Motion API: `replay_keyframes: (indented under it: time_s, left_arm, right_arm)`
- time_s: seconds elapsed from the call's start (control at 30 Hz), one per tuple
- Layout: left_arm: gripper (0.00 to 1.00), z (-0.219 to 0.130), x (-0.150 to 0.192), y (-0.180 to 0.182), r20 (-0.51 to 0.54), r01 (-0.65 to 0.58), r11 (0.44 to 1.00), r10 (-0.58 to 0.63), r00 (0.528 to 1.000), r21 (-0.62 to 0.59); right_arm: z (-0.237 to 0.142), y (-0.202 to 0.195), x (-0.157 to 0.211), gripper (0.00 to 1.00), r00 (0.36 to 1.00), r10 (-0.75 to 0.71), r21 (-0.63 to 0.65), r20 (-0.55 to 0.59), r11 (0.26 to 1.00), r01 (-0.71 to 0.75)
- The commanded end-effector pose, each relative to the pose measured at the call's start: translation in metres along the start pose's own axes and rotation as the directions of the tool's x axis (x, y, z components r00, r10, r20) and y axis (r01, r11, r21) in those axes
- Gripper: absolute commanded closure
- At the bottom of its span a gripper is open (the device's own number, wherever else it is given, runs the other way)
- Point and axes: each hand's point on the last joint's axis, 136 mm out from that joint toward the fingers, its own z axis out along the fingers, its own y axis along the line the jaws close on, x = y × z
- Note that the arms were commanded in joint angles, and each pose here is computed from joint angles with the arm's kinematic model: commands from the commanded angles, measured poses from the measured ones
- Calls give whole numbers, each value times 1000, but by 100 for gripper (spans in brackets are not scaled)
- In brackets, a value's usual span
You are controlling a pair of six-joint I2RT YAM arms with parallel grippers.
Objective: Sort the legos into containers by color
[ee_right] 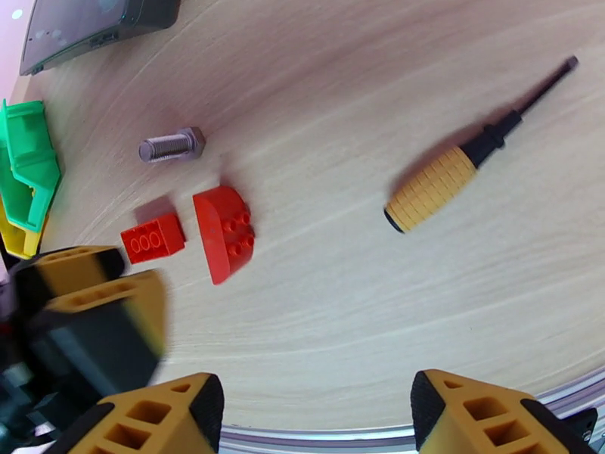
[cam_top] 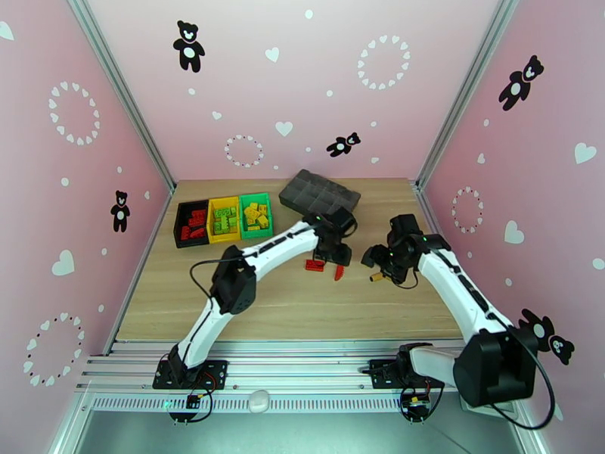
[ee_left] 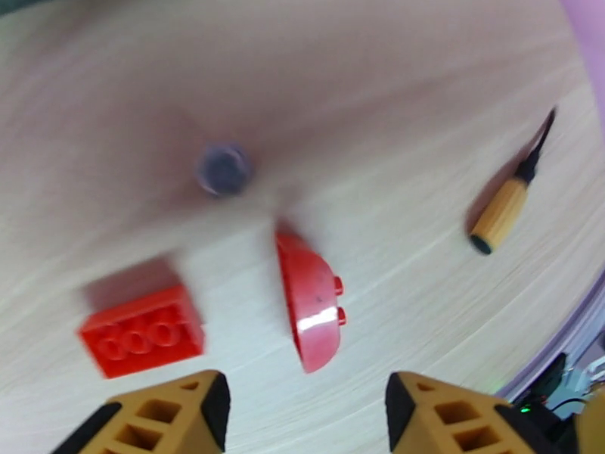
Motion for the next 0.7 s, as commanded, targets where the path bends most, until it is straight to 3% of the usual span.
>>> replay_keyframes:
  time_s: [0.0, 0.2, 0.67]
  left_arm:
    - [40, 10, 7, 6, -29, -11, 998, 9, 1000, -67]
    - [41, 29, 10, -1, -35, -24, 995, 21, 999, -97]
    - [56, 52, 8, -2, -41, 2, 993, -7, 999, -121]
  right_arm:
    - [-4, -6, 14, 30, 1000, 21, -4, -23, 1000, -21]
    - [-6, -11, 27, 30, 999, 26, -13, -34, 1000, -26]
    - [-14, -17, 42, 31, 999, 22, -29, -31, 999, -23]
